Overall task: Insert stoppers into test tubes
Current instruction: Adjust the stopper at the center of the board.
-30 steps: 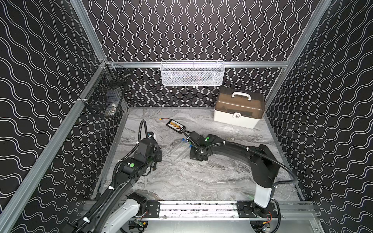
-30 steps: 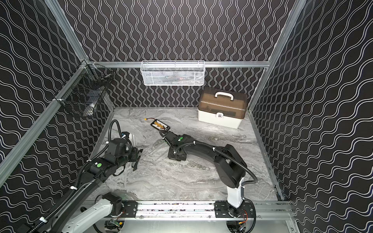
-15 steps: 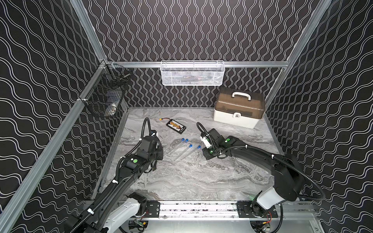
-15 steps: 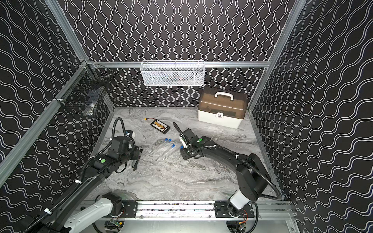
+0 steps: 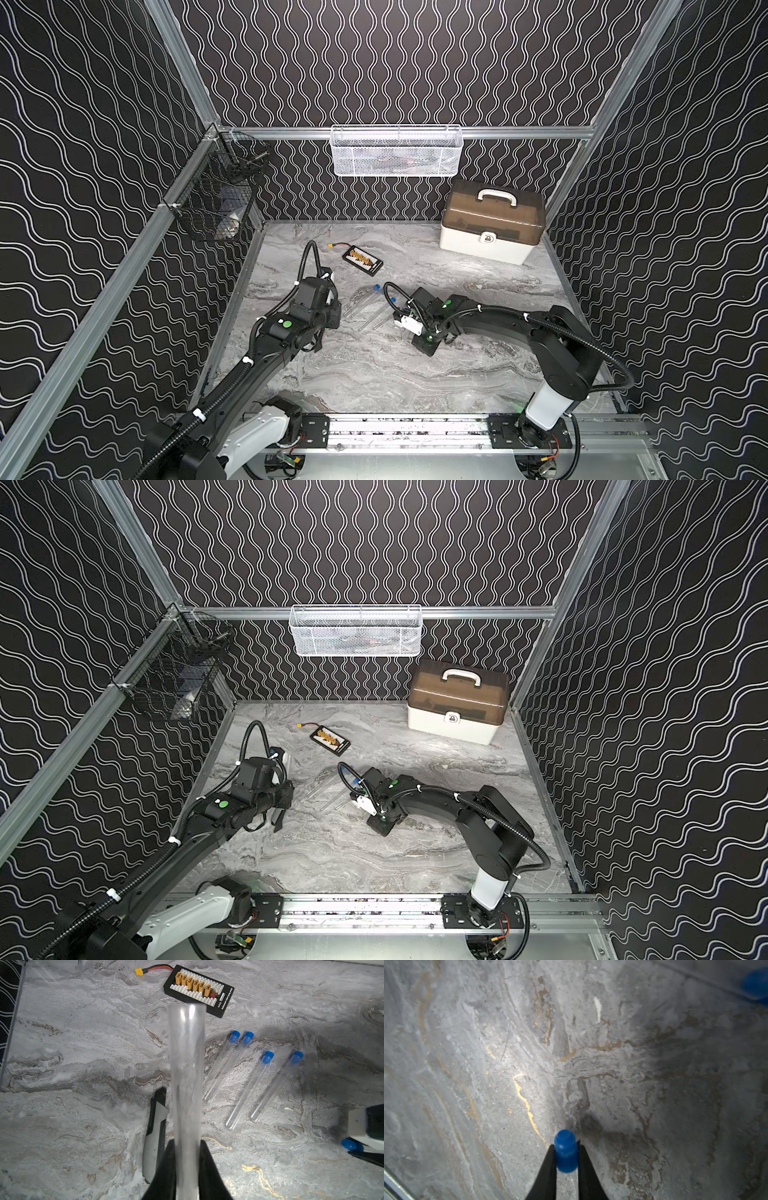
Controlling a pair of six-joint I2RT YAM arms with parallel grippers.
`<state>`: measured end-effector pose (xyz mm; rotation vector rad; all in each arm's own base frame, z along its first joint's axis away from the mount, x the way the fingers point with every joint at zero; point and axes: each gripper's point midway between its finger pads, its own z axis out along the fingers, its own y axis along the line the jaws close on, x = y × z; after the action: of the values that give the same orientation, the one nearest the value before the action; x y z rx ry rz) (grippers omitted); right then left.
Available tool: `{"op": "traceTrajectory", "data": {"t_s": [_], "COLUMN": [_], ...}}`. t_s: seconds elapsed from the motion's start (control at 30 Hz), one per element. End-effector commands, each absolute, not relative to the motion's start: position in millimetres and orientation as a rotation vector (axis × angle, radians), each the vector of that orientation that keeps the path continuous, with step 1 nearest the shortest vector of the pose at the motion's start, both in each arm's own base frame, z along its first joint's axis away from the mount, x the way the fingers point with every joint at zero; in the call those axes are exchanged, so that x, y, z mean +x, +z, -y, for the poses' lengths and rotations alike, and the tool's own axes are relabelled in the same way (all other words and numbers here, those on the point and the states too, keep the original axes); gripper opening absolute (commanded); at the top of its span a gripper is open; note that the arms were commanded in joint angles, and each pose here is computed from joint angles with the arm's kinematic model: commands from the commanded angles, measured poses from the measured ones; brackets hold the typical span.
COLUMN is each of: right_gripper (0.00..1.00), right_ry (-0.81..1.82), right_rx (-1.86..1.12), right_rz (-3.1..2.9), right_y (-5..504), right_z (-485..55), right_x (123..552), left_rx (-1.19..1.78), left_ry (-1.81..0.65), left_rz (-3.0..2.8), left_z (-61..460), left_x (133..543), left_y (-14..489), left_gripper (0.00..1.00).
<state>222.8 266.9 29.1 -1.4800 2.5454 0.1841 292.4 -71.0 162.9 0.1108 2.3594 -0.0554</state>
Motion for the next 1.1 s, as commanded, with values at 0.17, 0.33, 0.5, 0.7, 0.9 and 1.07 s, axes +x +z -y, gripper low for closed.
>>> {"op": "traceTrajectory", "data": {"t_s": [0.17, 0.33, 0.5, 0.7, 0.9, 1.07], "right_gripper": [0.2, 0.26, 0.33, 0.37, 0.37, 0.37], "right_ry": [0.199, 0.196, 0.195, 0.226, 0.234, 0.234], "right_rx": [-1.631, -1.658, -1.681, -1.723, -1.706, -1.699], "right_rz": [-2.512, -2.502, -2.473, -2.397, -2.401, -2.389], "right_y": [16, 13, 13, 16, 14, 12], "right_z": [-265, -264, -263, -263, -264, -263], "right_x": [213, 211, 211, 207, 207, 207], "left_rx": [0.23, 0.241, 0.25, 0.259, 0.258, 0.263], "left_ry": [-0.052, -0.055, -0.055, -0.054, -0.054, -0.056], "left_rz": [-2.301, -2.303, -2.303, -2.303, -2.301, -2.306], "left_z": [79, 80, 81, 81, 81, 82], "left_x": [301, 302, 303, 302, 303, 303], "left_y": [173, 171, 170, 170, 170, 168], "left_gripper": [0.0, 0.0, 0.0, 0.0, 0.0, 0.0]}}
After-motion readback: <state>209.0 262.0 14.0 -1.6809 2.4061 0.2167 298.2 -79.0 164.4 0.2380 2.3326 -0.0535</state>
